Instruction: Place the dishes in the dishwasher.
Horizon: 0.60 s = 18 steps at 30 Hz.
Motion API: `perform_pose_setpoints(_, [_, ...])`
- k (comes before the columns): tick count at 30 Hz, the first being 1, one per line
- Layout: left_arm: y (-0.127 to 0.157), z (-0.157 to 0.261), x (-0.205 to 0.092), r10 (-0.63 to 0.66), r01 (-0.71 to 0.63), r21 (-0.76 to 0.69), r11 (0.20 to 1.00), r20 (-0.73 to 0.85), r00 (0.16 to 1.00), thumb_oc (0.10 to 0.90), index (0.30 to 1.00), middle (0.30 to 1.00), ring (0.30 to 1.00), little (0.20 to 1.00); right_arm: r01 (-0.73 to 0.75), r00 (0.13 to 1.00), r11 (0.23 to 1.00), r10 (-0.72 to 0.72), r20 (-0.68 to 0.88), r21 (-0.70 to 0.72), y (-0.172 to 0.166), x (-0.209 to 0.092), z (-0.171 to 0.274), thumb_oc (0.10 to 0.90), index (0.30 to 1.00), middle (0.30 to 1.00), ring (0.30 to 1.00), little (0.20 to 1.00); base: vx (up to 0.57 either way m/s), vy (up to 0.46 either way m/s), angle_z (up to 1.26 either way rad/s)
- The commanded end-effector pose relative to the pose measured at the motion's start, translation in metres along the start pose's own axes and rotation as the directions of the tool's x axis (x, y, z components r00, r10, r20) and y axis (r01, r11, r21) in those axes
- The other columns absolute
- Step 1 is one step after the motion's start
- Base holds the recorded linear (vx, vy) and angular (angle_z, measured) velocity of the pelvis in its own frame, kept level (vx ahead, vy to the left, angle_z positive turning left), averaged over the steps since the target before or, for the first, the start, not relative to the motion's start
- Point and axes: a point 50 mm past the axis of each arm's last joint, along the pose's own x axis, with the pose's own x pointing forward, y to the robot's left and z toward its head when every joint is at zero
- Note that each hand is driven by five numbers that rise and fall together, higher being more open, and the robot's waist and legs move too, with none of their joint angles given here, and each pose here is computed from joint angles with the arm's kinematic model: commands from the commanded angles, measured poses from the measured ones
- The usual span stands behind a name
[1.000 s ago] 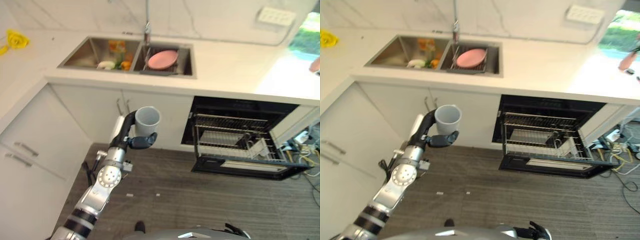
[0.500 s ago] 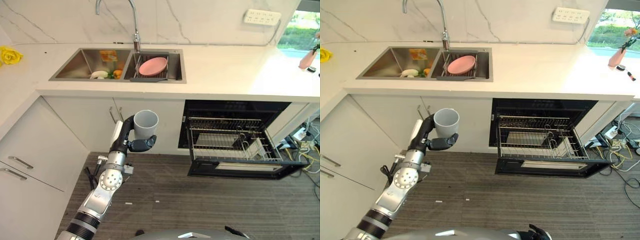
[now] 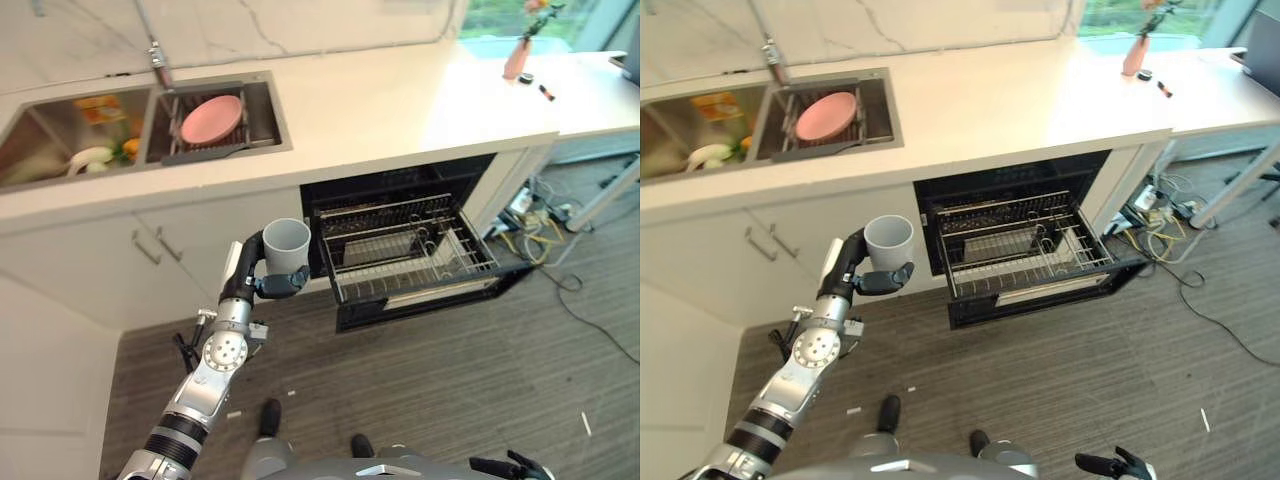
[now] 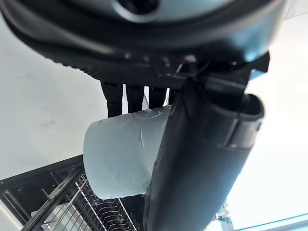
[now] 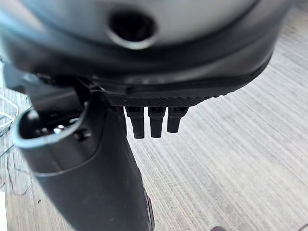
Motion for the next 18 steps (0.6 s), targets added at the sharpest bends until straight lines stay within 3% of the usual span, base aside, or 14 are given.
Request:
perform_pose_setpoints(1, [0.032, 0.065, 0.015, 0.056, -0.083, 0.065, 0.994, 0.339, 0.939, 0.4, 0.3, 0.3, 0.3, 0.3, -0.095, 0.993, 0.995, 0.093, 0.067, 0.037, 0.037, -0.005, 0.007, 0.8, 0.9, 0.9, 0.9, 0.9, 0.07, 0.331, -0.32])
perform_pose_setpoints(3, [0.032, 0.065, 0.015, 0.056, -0.083, 0.066, 0.994, 0.339, 0.939, 0.4, 0.3, 0.3, 0.3, 0.3, -0.096, 0.993, 0.995, 0.093, 0.067, 0.037, 0.037, -0.006, 0.006, 0.8, 0.9, 0.9, 0.9, 0.9, 0.01, 0.141, -0.59])
perform_pose_setpoints(7, [0.045, 0.072, 0.016, 0.1, -0.14, 0.082, 0.987, 0.374, 0.922, 0.4, 0.3, 0.3, 0.3, 0.3, -0.07, 0.932, 0.997, 0.08, 0.354, -0.041, 0.034, -0.011, 0.076, 0.8, 0.9, 0.9, 0.9, 0.9, 0.03, 0.302, -0.95])
perform_pose_setpoints(8, [0.044, 0.072, 0.016, 0.099, -0.139, 0.082, 0.987, 0.373, 0.923, 0.4, 0.3, 0.3, 0.3, 0.3, -0.069, 0.932, 0.997, 0.079, 0.353, -0.041, 0.034, -0.011, 0.076, 0.8, 0.9, 0.9, 0.9, 0.9, 0.0, 0.273, -0.85])
perform_pose_setpoints(10, [0.048, 0.078, 0.015, 0.11, -0.16, 0.092, 0.983, 0.402, 0.909, 0.4, 0.3, 0.3, 0.3, 0.3, -0.055, 0.798, 0.997, 0.074, 0.599, -0.05, 0.025, -0.032, 0.136, 0.8, 0.9, 0.9, 0.9, 0.9, 0.01, 0.26, -0.5])
perform_pose_setpoints(11, [0.048, 0.078, 0.015, 0.11, -0.16, 0.092, 0.983, 0.402, 0.909, 0.4, 0.3, 0.3, 0.3, 0.3, -0.055, 0.798, 0.997, 0.074, 0.599, -0.05, 0.025, -0.032, 0.136, 0.8, 0.9, 0.9, 0.9, 0.9, 0.04, 0.146, -0.71])
perform_pose_setpoints(12, [0.049, 0.077, 0.014, 0.114, -0.17, 0.105, 0.98, 0.402, 0.908, 0.4, 0.3, 0.3, 0.3, 0.3, -0.058, 0.721, 0.997, 0.079, 0.689, -0.054, 0.021, -0.047, 0.158, 0.8, 0.9, 0.9, 0.9, 0.9, 0.03, 0.067, -0.48])
perform_pose_setpoints(14, [0.049, 0.077, 0.014, 0.114, -0.17, 0.105, 0.98, 0.402, 0.908, 0.4, 0.3, 0.3, 0.3, 0.3, -0.058, 0.721, 0.997, 0.079, 0.689, -0.054, 0.021, -0.047, 0.158, 0.8, 0.9, 0.9, 0.9, 0.9, 0.04, 0.083, -0.32])
perform_pose_setpoints(15, [0.053, 0.077, 0.015, 0.142, -0.205, 0.12, 0.971, 0.399, 0.906, 0.4, 0.3, 0.3, 0.3, 0.3, -0.079, 0.474, 0.993, 0.119, 0.873, -0.093, 0.02, -0.093, 0.202, 0.8, 0.9, 0.9, 0.9, 0.9, 0.06, 0.098, -0.16])
perform_pose_setpoints(17, [0.053, 0.077, 0.015, 0.142, -0.205, 0.12, 0.971, 0.399, 0.906, 0.4, 0.3, 0.3, 0.3, 0.3, -0.079, 0.474, 0.993, 0.119, 0.873, -0.093, 0.02, -0.093, 0.202, 0.8, 0.9, 0.9, 0.9, 0.9, 0.0, 0.029, -0.33])
perform_pose_setpoints(18, [0.055, 0.075, 0.016, 0.158, -0.228, 0.135, 0.964, 0.399, 0.903, 0.4, 0.3, 0.3, 0.3, 0.3, -0.083, 0.311, 0.985, 0.172, 0.935, -0.154, 0.029, -0.124, 0.226, 0.8, 0.9, 0.9, 0.9, 0.9, -0.06, -0.04, -0.5])
